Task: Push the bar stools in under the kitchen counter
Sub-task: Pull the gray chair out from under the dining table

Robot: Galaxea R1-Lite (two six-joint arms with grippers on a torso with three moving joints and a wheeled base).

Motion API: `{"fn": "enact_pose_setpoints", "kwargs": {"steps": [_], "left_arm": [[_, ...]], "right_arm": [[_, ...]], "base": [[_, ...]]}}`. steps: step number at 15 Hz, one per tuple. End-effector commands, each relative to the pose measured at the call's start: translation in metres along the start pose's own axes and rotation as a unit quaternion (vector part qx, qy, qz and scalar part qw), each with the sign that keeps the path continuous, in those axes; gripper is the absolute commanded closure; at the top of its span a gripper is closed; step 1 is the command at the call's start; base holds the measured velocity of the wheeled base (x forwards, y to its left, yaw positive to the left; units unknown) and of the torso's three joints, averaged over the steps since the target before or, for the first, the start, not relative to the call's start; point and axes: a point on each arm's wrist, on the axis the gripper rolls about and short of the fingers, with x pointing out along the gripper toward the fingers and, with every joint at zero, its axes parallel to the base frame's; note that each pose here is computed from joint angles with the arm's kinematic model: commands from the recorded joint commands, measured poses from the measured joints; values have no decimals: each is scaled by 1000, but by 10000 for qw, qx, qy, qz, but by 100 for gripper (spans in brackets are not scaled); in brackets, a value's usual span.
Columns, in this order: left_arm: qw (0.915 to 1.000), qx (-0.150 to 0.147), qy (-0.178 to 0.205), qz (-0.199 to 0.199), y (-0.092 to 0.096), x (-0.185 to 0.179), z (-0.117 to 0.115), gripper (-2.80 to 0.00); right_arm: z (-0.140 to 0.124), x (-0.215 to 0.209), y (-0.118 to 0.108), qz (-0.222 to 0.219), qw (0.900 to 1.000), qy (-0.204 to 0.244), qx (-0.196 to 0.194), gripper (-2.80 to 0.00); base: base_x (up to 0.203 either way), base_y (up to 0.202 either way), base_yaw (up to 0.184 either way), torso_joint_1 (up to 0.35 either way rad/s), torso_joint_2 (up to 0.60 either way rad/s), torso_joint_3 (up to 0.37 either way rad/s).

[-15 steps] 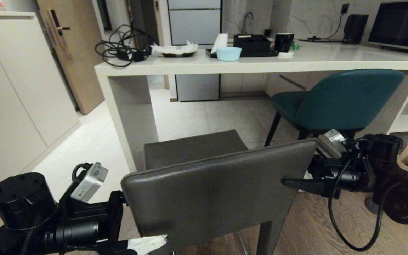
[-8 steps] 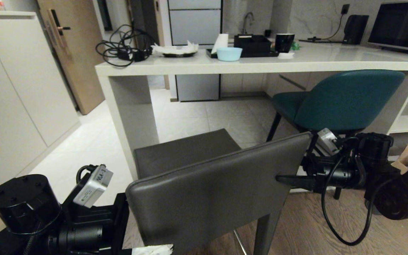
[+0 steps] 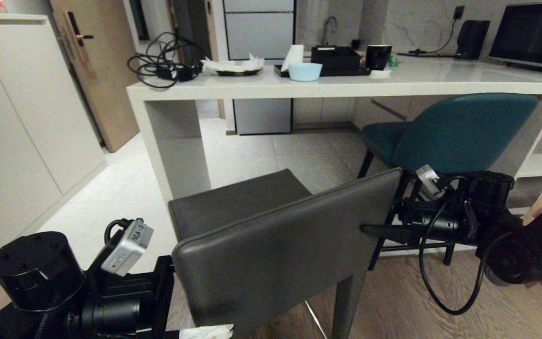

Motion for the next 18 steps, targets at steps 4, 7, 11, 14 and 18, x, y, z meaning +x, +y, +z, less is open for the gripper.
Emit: {"fn": "enact_pose_setpoints", "kwargs": {"steps": [4, 7, 11, 14, 18], "left_arm": [[10000, 3, -9, -7, 1, 0, 0, -280], [9987, 27, -100, 499, 6, -8, 2, -280], [9905, 25, -252, 1351, 22, -41, 6, -280], [9815, 34, -339, 1886, 28, -63, 7, -280], [9606, 128, -506, 2730, 31, -96, 12, -280]], "right_arm": [[-1, 0, -1, -1, 10000, -12, -18, -280], [1, -3, 2, -40, 9999, -59, -106, -280], [7, -11, 17, -41, 9996, -261, -114, -280], [20, -23, 28, -97, 9985, -539, 38, -280], [33, -35, 38, -1373, 9846, -1066, 179, -280]], "base": [[0, 0, 0, 0, 0, 0], [0, 0, 0, 0, 0, 0], [0, 0, 0, 0, 0, 0], [0, 0, 0, 0, 0, 0], [0, 0, 0, 0, 0, 0]]}}
